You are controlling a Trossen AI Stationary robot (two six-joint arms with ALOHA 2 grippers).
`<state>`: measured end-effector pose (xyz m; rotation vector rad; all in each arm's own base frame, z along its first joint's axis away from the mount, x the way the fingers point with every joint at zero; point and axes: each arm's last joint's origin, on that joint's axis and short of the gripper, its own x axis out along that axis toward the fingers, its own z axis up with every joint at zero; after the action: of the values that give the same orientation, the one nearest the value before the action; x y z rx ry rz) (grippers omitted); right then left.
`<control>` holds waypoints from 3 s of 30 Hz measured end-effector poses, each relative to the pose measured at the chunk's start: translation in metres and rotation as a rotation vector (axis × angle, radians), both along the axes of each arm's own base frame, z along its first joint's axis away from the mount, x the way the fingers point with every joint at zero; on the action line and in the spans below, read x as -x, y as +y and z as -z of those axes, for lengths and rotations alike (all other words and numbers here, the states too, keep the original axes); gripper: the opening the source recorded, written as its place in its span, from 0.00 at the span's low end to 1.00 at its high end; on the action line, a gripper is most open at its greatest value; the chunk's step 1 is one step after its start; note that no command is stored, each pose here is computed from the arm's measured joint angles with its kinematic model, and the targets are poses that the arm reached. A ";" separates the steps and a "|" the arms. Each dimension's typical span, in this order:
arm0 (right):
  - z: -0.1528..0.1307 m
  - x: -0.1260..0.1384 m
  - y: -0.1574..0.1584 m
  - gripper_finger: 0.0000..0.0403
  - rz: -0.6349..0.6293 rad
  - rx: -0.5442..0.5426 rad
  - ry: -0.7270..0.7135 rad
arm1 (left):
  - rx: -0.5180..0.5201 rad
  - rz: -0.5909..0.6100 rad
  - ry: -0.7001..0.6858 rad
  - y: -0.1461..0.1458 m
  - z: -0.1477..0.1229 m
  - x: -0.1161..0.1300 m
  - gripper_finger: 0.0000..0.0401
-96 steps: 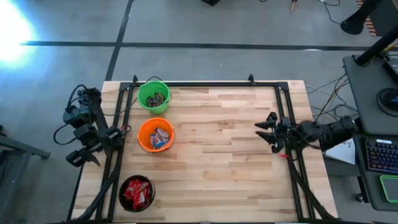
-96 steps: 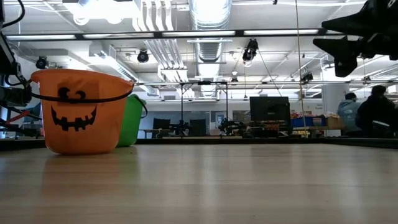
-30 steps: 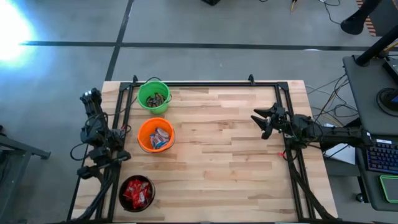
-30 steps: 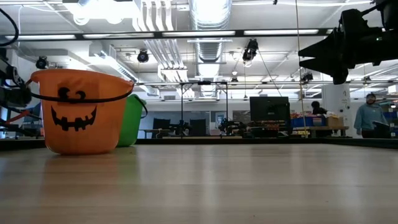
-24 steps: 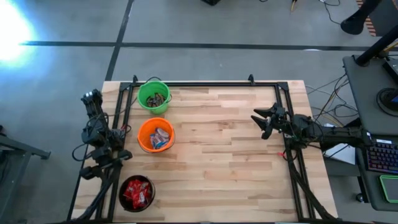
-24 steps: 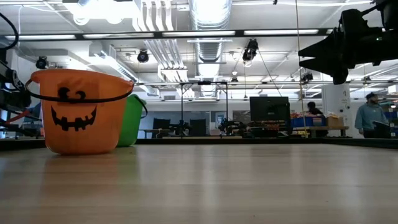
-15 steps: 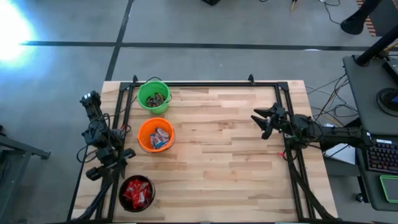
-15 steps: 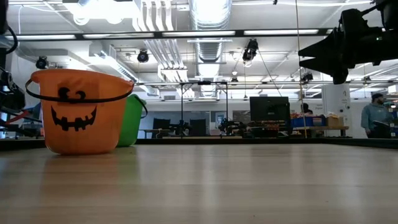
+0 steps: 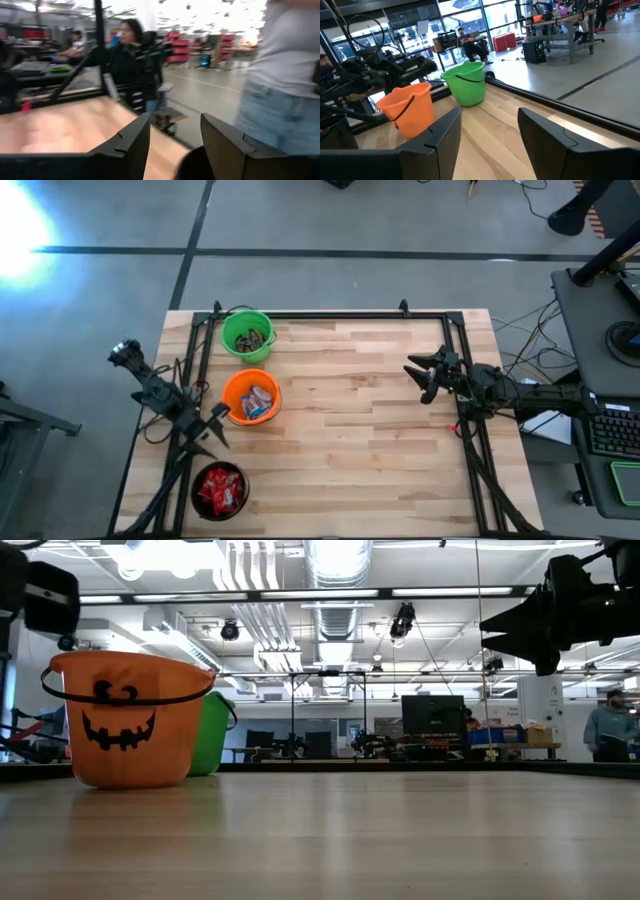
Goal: Organize candy in baskets
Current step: Return to Home Position
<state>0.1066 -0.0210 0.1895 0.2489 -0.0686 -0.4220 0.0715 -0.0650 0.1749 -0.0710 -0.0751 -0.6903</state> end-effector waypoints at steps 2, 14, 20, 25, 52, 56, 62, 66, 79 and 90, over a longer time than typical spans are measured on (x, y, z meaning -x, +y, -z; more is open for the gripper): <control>0.000 0.000 0.000 0.47 0.000 -0.001 0.000 | -0.016 -0.044 -0.005 0.003 0.001 -0.003 0.39; 0.000 0.000 0.000 0.47 0.000 -0.001 0.000 | -0.148 -0.162 -0.082 0.011 0.002 -0.009 0.39; 0.000 0.000 0.000 0.47 0.000 -0.001 0.001 | -0.154 -0.160 -0.072 0.011 0.003 -0.009 0.39; 0.000 0.000 0.000 0.47 0.000 -0.001 0.001 | -0.155 -0.159 -0.070 0.011 0.003 -0.010 0.39; 0.000 0.000 0.000 0.47 0.000 -0.001 0.000 | -0.153 -0.159 -0.071 0.011 0.003 -0.010 0.39; 0.000 0.000 0.000 0.47 0.000 -0.001 0.000 | -0.153 -0.159 -0.071 0.011 0.003 -0.010 0.39; 0.000 0.000 0.000 0.47 0.000 -0.001 0.001 | -0.153 -0.159 -0.071 0.011 0.003 -0.010 0.39; 0.000 0.000 0.000 0.47 0.000 0.000 0.001 | -0.153 -0.159 -0.071 0.011 0.003 -0.010 0.39; 0.000 0.000 0.000 0.47 0.000 -0.001 0.000 | -0.153 -0.159 -0.071 0.011 0.003 -0.010 0.39; 0.000 0.000 0.000 0.47 0.000 -0.001 0.001 | -0.153 -0.159 -0.071 0.011 0.003 -0.010 0.39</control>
<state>0.1066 -0.0210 0.1892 0.2496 -0.0675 -0.4221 0.0811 -0.0544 0.1718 0.1055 -0.0942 -0.5379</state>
